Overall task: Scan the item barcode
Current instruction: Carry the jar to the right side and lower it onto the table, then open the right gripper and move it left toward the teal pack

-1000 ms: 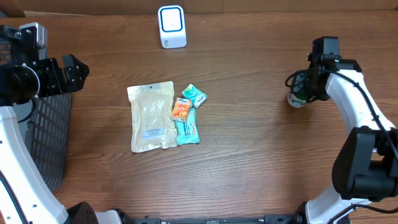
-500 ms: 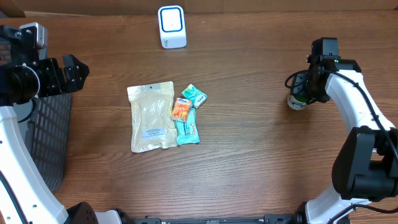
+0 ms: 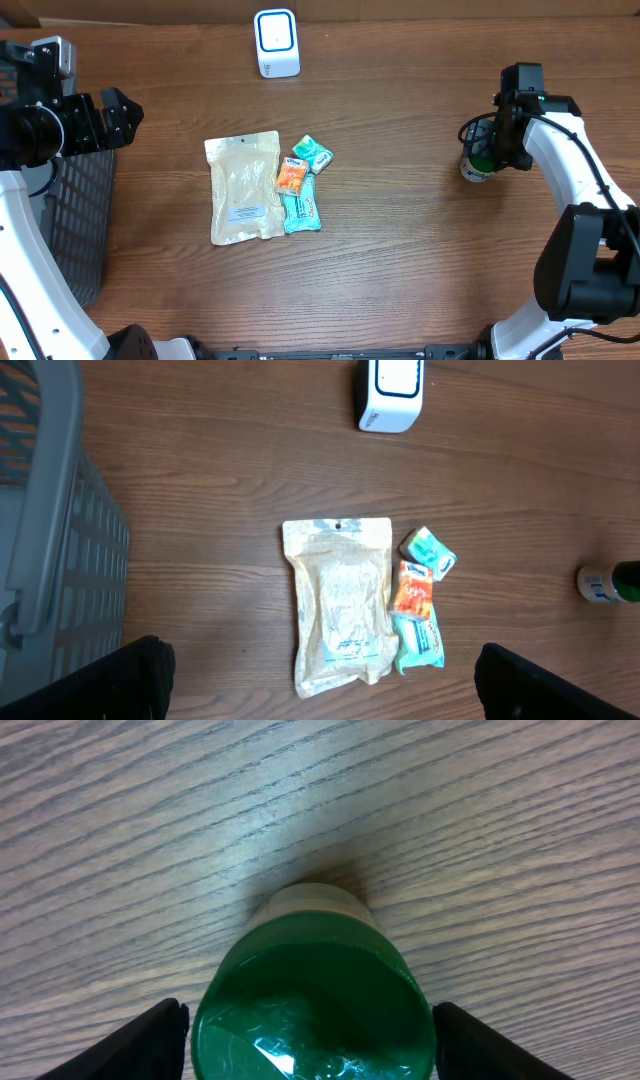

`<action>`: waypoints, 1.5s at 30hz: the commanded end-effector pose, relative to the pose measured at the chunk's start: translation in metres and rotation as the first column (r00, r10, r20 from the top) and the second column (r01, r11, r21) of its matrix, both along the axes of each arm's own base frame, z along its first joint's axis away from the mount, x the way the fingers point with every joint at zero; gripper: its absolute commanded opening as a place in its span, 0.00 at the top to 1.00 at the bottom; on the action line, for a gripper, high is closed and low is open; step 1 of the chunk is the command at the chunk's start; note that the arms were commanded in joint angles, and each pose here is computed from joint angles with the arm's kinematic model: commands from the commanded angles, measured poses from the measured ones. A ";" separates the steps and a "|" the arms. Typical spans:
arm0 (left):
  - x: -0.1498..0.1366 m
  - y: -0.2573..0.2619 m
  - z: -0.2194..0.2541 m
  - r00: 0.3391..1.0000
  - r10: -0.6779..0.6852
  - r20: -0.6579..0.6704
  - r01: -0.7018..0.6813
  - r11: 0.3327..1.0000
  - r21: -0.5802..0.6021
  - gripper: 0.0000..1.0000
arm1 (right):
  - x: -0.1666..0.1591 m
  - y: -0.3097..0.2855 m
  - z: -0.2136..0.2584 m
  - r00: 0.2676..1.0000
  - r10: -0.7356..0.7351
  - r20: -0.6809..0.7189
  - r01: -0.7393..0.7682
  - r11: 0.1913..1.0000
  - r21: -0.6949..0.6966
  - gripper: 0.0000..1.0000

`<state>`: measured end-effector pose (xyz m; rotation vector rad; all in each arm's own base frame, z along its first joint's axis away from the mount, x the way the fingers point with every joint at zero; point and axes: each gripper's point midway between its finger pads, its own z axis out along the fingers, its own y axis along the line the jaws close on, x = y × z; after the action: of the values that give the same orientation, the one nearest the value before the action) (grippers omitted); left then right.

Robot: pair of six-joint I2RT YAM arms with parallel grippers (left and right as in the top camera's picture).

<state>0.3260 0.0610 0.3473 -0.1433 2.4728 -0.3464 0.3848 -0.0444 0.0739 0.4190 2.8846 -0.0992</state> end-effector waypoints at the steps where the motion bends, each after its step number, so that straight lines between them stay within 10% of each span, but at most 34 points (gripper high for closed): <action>1: -0.004 -0.003 0.009 0.999 -0.026 0.037 0.026 1.000 0.018 0.00 | 0.002 0.002 0.003 1.000 0.000 0.021 0.000 1.000 0.017 0.16; 3: -0.004 -0.003 0.009 0.999 -0.026 0.037 0.026 1.000 0.018 0.00 | 0.007 0.003 0.006 0.999 0.012 0.038 -0.012 1.000 0.015 0.00; 18: -0.004 -0.003 0.009 0.999 -0.026 0.037 0.026 1.000 0.018 0.00 | 0.032 0.158 0.170 0.918 0.259 0.300 -0.373 0.820 0.435 0.00; 23: -0.004 -0.003 0.009 0.999 -0.026 0.037 0.026 1.000 0.018 0.00 | 0.011 0.222 0.145 0.911 0.336 0.241 -0.413 0.754 0.511 0.02; 30: -0.004 -0.003 0.009 0.999 -0.026 0.037 0.026 1.000 0.018 0.00 | -0.016 0.287 0.081 0.945 0.297 0.137 -0.325 0.801 0.503 0.33; 34: -0.004 -0.003 0.009 0.999 -0.026 0.037 0.026 1.000 0.018 0.00 | -0.003 0.279 0.043 0.969 0.175 0.173 -0.230 0.892 0.388 0.43; 45: -0.004 -0.003 0.009 0.999 -0.026 0.037 0.026 1.000 0.018 0.00 | 0.028 0.295 -0.021 0.943 0.269 0.198 -0.332 0.814 0.476 0.53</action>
<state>0.3259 0.0610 0.3472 -0.1434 2.4731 -0.3466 0.4163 0.2486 0.0771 0.0727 2.7302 0.7145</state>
